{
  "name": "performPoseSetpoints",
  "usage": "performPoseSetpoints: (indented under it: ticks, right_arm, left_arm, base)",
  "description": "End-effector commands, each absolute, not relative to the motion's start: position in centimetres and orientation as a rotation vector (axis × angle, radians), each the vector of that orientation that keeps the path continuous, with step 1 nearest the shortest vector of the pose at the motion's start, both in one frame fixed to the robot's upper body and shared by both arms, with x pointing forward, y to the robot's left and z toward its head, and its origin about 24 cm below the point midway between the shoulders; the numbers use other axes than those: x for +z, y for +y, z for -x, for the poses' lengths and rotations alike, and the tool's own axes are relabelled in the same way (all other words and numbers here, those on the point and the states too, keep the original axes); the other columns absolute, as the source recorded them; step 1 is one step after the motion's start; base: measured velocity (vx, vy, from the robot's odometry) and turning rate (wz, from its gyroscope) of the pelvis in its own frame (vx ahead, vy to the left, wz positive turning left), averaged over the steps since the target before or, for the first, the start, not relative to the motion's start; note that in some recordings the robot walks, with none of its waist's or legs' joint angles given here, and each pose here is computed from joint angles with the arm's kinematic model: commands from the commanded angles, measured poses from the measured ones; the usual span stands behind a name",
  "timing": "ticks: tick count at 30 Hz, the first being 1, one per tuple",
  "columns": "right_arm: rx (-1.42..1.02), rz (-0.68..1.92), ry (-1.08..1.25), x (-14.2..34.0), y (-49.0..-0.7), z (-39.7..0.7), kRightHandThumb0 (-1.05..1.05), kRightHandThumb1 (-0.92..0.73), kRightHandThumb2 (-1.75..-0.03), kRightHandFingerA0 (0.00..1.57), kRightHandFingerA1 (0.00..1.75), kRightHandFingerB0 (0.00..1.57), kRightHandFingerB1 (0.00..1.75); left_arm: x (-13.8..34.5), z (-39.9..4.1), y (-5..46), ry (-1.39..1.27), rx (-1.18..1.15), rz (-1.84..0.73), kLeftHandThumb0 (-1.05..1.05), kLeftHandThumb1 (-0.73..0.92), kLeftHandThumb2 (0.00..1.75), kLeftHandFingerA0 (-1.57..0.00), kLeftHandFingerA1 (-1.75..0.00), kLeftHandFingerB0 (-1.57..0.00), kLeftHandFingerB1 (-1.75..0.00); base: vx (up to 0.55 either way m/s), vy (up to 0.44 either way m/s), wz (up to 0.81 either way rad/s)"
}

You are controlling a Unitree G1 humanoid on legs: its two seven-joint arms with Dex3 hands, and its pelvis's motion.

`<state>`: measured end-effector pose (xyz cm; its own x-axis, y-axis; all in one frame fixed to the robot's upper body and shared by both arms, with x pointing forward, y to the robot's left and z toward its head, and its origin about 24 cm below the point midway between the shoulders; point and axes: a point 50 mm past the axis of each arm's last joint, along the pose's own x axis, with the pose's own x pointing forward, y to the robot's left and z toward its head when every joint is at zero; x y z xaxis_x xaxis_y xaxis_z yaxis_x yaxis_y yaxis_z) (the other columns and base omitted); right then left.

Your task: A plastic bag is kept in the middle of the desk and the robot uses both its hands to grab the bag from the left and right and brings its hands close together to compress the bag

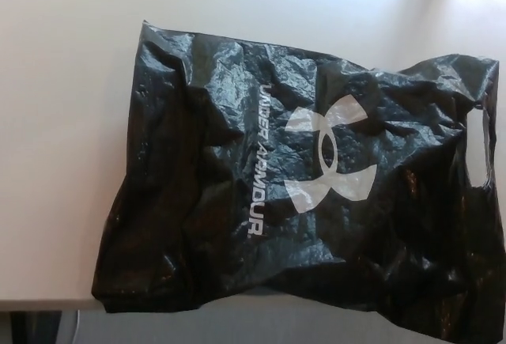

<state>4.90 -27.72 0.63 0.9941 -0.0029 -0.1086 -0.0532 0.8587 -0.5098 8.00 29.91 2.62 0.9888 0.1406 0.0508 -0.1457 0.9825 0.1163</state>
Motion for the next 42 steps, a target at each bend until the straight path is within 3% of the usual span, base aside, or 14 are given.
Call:
performPoseSetpoints:
  ticks: [1,2,3,4,5,7,20,21,22,23,30,31,32,42]
  right_arm:
    - [0.169,0.448,0.040,1.6,-25.1,0.9,-0.34,-0.62,-1.13,0.01,0.50,0.00,0.48]
    - [0.170,0.437,0.047,1.4,-25.0,0.9,-0.60,-0.83,-0.65,0.09,0.31,0.13,0.31]
    - [0.170,0.432,0.050,1.3,-25.0,0.9,-0.60,-0.83,-0.65,0.09,0.31,0.13,0.31]
    - [0.160,0.433,0.047,1.2,-25.1,0.9,-0.35,-0.59,-1.11,0.02,0.50,0.00,0.47]
    - [0.161,0.430,0.044,1.3,-25.1,0.9,-0.64,-0.60,-0.98,0.00,0.45,0.06,0.45]
    - [0.147,0.424,0.021,1.3,-25.0,0.6,-0.36,-0.58,-1.11,0.01,0.50,0.00,0.48]
    - [0.172,0.433,-0.030,1.4,-25.1,0.2,-0.35,-0.62,-1.13,0.01,0.50,0.00,0.48]
    - [0.172,0.424,-0.021,1.3,-25.1,0.3,-0.67,-0.75,-0.86,0.09,0.43,0.08,0.39]
    - [0.172,0.410,-0.015,1.1,-25.1,0.3,-0.67,-0.75,-0.86,0.09,0.43,0.08,0.39]
    - [0.170,0.430,0.007,1.1,-25.2,0.4,-0.35,-0.59,-1.12,0.02,0.51,0.00,0.48]
    - [0.169,0.424,-0.009,1.3,-25.3,0.7,-0.36,-0.59,-1.12,0.01,0.50,0.00,0.48]
    - [0.173,0.416,0.004,1.2,-25.2,0.9,-0.65,-0.85,-0.65,0.09,0.32,0.14,0.31]
    - [0.173,0.420,-0.001,1.3,-25.2,0.8,-0.35,-0.60,-1.12,0.02,0.51,0.00,0.48]
    - [0.186,0.440,-0.041,1.5,-25.7,-0.1,-0.36,-0.60,-1.12,0.01,0.50,0.00,0.48]
  left_arm:
    - [1.3,-0.3,27.9,-0.076,0.003,-0.148,-0.70,0.81,0.65,-0.25,-0.31,-0.22,-0.28]
    - [1.5,-0.3,27.8,-0.066,-0.002,-0.153,-0.70,0.83,0.65,-0.23,-0.31,-0.22,-0.29]
    - [1.5,-0.2,27.8,-0.062,-0.004,-0.154,-0.70,0.83,0.65,-0.23,-0.31,-0.22,-0.29]
    - [1.6,-0.4,27.7,-0.068,-0.015,-0.141,-0.67,0.84,0.66,-0.18,-0.32,-0.18,-0.28]
    - [1.6,-0.4,27.6,-0.074,-0.014,-0.142,-0.69,0.84,0.66,-0.19,-0.31,-0.19,-0.28]
    - [1.6,-0.9,27.6,-0.082,-0.004,-0.130,-0.70,0.84,0.66,-0.19,-0.32,-0.19,-0.28]
    - [1.6,-1.2,28.0,-0.119,-0.030,-0.122,-0.71,0.83,0.66,-0.22,-0.31,-0.19,-0.27]
    - [1.6,-1.2,28.0,-0.121,-0.032,-0.122,-0.70,0.83,0.65,-0.23,-0.31,-0.20,-0.27]
    - [1.6,-1.2,28.0,-0.123,-0.034,-0.119,-0.70,0.83,0.65,-0.23,-0.31,-0.20,-0.27]
    - [1.5,-1.3,28.1,-0.140,-0.034,-0.109,-0.68,0.83,0.65,-0.23,-0.32,-0.20,-0.28]
    - [1.3,-0.8,28.0,-0.131,-0.033,-0.127,-0.71,0.84,0.65,-0.25,-0.32,-0.20,-0.28]
    - [1.4,-0.7,28.0,-0.132,-0.032,-0.129,-0.71,0.85,0.65,-0.24,-0.33,-0.20,-0.29]
    - [1.4,-0.7,28.0,-0.134,-0.040,-0.123,-0.68,0.84,0.66,-0.22,-0.32,-0.18,-0.27]
    - [1.2,-1.0,27.5,-0.160,-0.034,-0.105,-0.68,0.85,0.65,-0.25,-0.33,-0.20,-0.29]
  base:
    - [0.00,0.000,0.00]
    - [0.00,0.000,0.00]
    - [0.00,0.000,0.00]
    - [0.00,0.000,0.00]
    - [0.00,0.000,0.00]
    - [0.00,0.000,0.00]
    - [0.00,0.000,0.00]
    - [0.00,0.000,0.00]
    - [0.00,0.000,0.00]
    - [0.00,0.000,0.00]
    - [0.00,0.000,0.00]
    - [0.00,0.000,0.00]
    - [0.00,0.000,0.00]
    - [0.00,0.000,0.00]
